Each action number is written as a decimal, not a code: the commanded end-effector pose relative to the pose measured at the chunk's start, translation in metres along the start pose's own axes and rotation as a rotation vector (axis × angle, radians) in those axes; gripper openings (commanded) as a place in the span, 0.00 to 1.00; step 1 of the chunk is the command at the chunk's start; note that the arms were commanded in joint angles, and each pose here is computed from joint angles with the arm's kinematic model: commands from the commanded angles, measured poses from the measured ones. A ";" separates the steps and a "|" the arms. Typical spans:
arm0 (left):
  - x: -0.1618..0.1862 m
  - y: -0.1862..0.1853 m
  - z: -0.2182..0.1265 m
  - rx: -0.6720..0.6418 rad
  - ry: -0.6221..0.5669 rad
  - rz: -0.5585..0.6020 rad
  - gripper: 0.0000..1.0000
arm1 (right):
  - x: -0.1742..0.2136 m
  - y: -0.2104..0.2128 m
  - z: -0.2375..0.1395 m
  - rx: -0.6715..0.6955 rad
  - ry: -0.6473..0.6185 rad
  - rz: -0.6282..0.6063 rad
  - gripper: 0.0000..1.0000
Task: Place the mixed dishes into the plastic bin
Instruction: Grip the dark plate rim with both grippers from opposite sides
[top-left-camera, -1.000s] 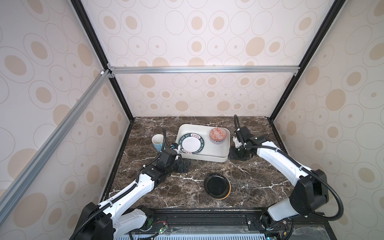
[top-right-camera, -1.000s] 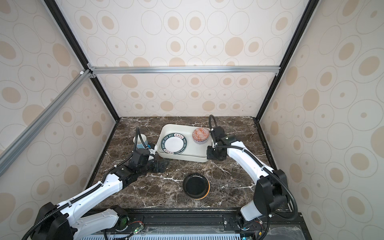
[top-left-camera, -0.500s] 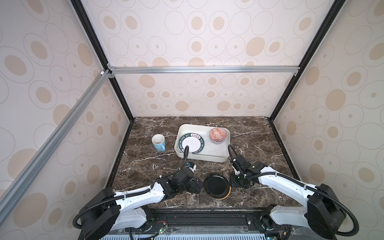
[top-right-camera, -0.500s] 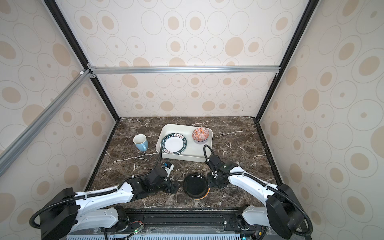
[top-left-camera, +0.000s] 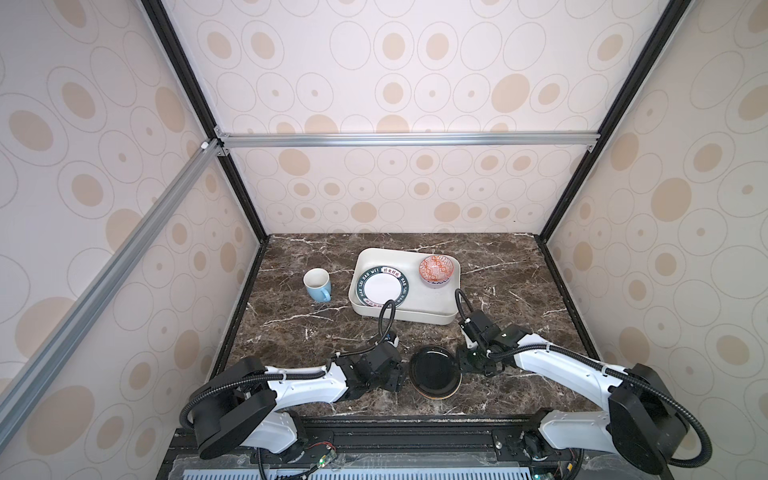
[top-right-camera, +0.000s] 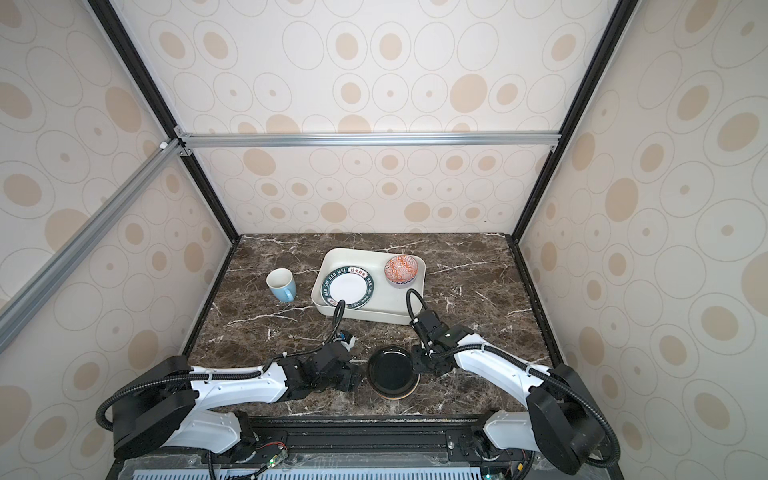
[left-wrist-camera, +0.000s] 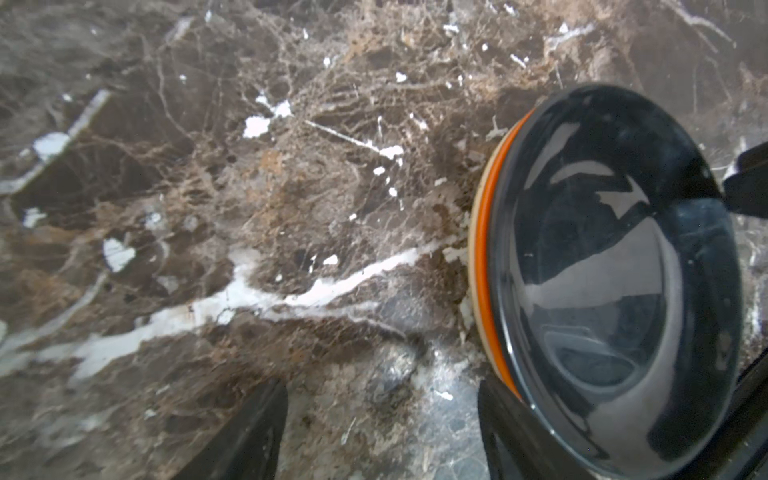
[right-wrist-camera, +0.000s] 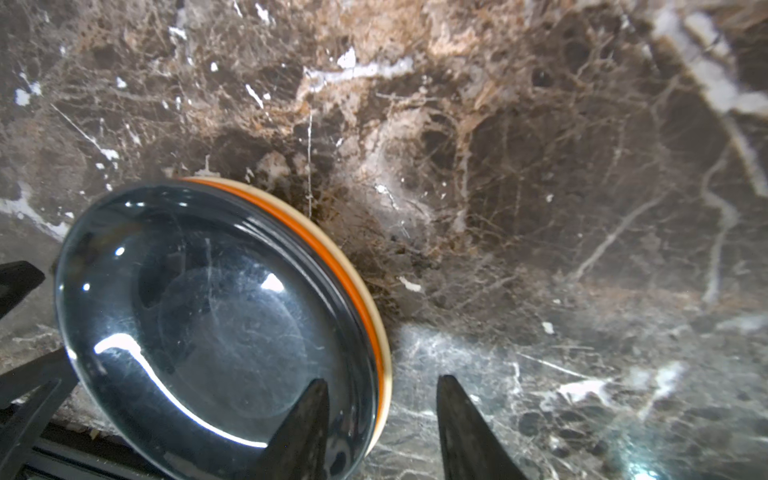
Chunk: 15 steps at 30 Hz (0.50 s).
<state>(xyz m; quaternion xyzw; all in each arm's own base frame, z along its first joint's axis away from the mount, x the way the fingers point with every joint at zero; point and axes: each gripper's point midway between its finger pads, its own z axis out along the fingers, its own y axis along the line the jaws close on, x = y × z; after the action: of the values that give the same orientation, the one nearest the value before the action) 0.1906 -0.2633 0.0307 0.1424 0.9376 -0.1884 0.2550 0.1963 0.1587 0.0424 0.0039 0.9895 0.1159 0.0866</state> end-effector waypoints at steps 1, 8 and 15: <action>-0.019 -0.013 -0.001 0.008 -0.044 0.004 0.74 | 0.004 -0.004 0.007 0.028 0.024 -0.009 0.45; -0.023 -0.022 0.009 0.012 -0.023 0.036 0.74 | 0.003 -0.007 0.010 0.043 0.028 -0.016 0.42; -0.023 -0.026 0.017 0.016 -0.007 0.045 0.73 | 0.000 -0.014 0.001 0.082 0.009 -0.021 0.13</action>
<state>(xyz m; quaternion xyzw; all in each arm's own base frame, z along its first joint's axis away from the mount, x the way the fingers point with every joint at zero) 0.2038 -0.2841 0.0269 0.1543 0.9383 -0.1789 0.2525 0.1972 0.1506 0.0344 -0.0037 0.9929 0.0879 0.0800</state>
